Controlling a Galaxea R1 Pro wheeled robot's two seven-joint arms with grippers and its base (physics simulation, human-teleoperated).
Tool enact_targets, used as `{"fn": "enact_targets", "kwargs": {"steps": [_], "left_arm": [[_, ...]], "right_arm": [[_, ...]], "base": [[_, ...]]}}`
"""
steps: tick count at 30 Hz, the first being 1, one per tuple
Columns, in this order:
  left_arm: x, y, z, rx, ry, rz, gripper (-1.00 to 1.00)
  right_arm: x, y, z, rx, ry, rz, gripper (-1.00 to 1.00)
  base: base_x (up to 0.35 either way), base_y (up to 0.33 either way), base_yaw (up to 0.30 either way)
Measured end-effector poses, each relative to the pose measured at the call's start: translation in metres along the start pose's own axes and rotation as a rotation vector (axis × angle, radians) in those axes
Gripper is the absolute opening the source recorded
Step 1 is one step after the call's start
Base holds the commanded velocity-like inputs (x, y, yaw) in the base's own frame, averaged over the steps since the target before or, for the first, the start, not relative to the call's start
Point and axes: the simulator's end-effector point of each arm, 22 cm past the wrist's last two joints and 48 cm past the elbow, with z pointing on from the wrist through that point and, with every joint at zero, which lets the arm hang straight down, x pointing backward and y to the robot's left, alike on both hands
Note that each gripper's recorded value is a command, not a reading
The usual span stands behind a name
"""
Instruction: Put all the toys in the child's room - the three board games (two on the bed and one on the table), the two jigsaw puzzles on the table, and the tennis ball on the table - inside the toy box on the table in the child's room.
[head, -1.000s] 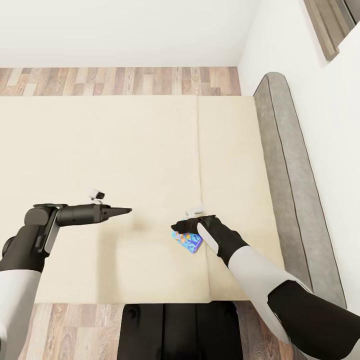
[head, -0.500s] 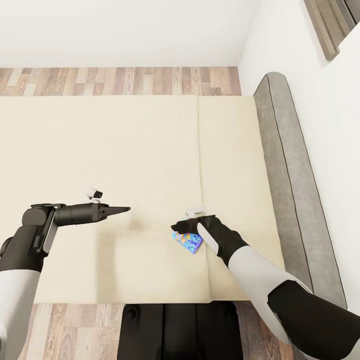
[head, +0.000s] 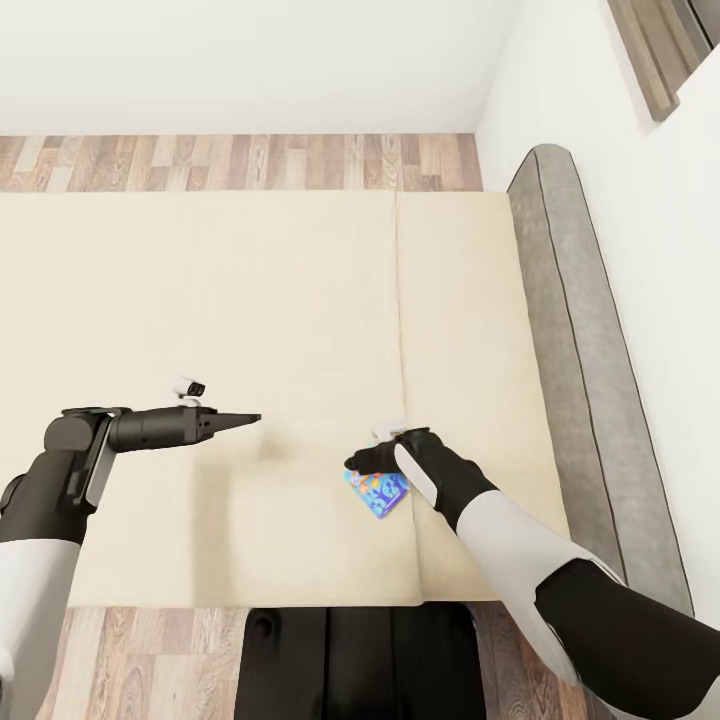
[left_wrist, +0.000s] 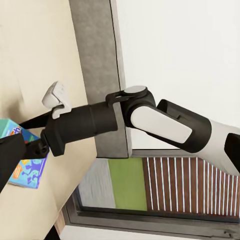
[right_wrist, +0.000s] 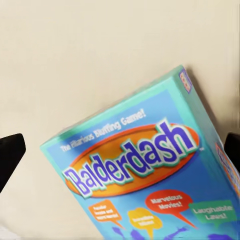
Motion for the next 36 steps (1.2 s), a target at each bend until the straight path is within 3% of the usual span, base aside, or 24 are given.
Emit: {"fn": "enact_targets", "kwargs": {"steps": [12,36], "left_arm": [[0.0,0.0,0.0,0.0,0.0,0.0,1.0],[0.0,0.0,0.0,-0.001,-0.001,-0.001,1.0]], "right_arm": [[0.002,-0.001,-0.006,0.005,0.061,-0.002,1.0],[0.016,-0.008,-0.003,0.015,0.105,0.017,1.0]], "base": [[0.0,0.0,0.0],[0.0,0.0,0.0]]}}
